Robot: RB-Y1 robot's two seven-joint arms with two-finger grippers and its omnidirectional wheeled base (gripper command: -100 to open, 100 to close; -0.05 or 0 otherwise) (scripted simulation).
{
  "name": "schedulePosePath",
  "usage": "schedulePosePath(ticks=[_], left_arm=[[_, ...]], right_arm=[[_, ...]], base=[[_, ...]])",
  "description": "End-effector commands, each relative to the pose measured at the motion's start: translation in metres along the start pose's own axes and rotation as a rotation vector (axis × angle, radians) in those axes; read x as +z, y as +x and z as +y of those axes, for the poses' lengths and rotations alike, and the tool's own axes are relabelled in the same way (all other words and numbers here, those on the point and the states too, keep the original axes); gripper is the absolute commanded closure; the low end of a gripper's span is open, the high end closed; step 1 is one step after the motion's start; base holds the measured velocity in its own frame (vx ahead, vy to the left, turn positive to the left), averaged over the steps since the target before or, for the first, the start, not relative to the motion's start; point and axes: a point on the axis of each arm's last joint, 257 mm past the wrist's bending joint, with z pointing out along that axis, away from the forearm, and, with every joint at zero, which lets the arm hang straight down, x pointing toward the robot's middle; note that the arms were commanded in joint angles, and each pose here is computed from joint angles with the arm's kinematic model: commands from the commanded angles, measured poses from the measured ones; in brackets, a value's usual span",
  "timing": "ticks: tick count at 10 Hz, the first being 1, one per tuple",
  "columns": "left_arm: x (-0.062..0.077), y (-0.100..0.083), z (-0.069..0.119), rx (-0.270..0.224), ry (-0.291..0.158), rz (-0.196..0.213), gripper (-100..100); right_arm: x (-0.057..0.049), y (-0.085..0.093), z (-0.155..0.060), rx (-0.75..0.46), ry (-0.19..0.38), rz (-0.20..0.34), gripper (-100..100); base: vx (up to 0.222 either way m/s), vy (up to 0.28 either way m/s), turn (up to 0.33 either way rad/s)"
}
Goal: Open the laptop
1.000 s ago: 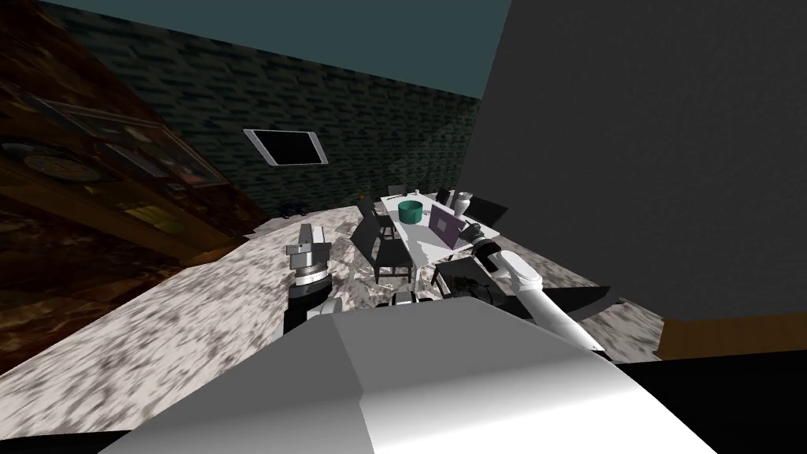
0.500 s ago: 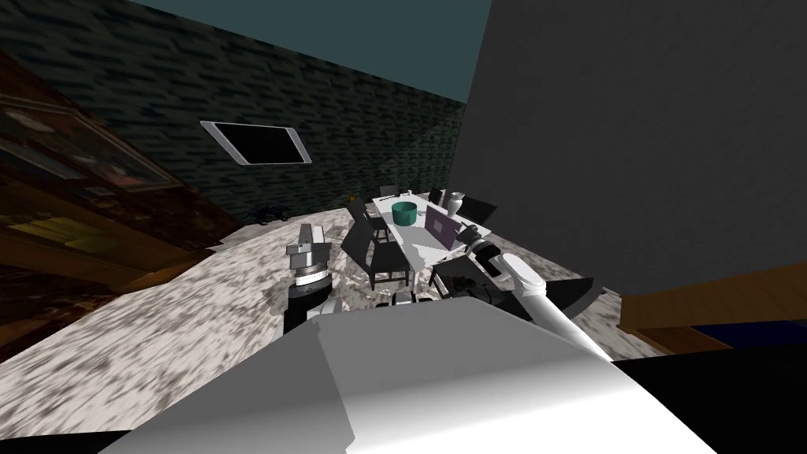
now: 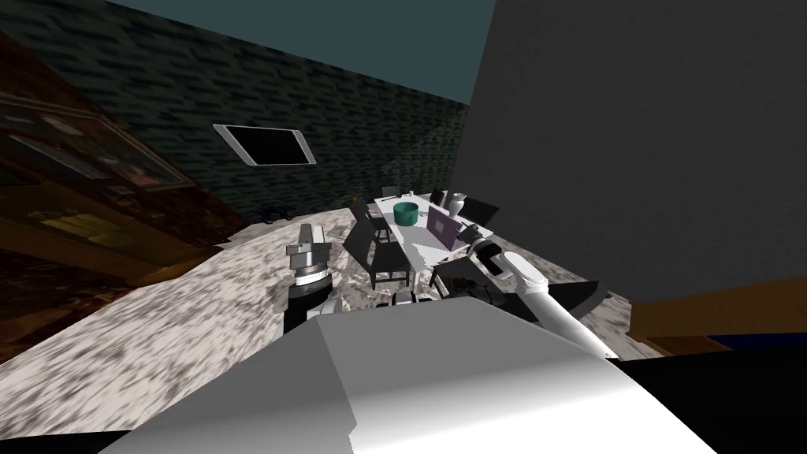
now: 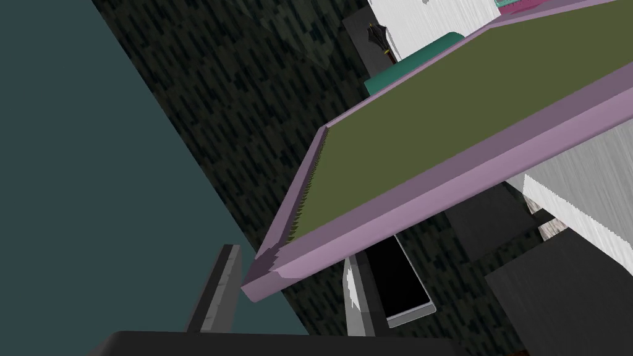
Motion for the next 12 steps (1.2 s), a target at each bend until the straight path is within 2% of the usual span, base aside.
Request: schedulePosePath(ticks=[1,2,4,5,7,8,10,12], left_arm=[[0.0,0.0,0.0,0.0,0.0,0.0,0],[0.0,0.0,0.0,0.0,0.0,0.0,0],[0.0,0.0,0.0,0.0,0.0,0.0,0],[0.0,0.0,0.0,0.0,0.0,0.0,0],[0.0,0.0,0.0,0.0,0.0,0.0,0],[0.0,0.0,0.0,0.0,0.0,0.0,0],[0.0,0.0,0.0,0.0,0.0,0.0,0],[0.0,0.0,0.0,0.0,0.0,0.0,0]], right_arm=[[0.002,0.024,-0.008,0.078,-0.004,0.049,100],[0.002,0.024,-0.008,0.092,-0.004,0.049,100],[0.005,0.044,-0.019,0.158,0.002,0.088,100],[0.005,0.044,-0.019,0.169,0.002,0.088,100],[0.006,0.063,-0.032,0.235,0.015,0.129,100],[0.006,0.063,-0.032,0.244,0.015,0.129,100],[0.007,0.083,-0.047,0.307,0.035,0.17,100],[0.008,0.079,-0.048,0.309,0.036,0.163,100]], base=[[-0.041,-0.049,0.174],[-0.027,-0.043,0.053],[-0.037,-0.045,0.128],[-0.04,-0.033,0.08],[-0.034,-0.032,0.142],[-0.03,-0.032,0.062],[-0.045,-0.043,0.143],[-0.023,-0.033,0.037]])
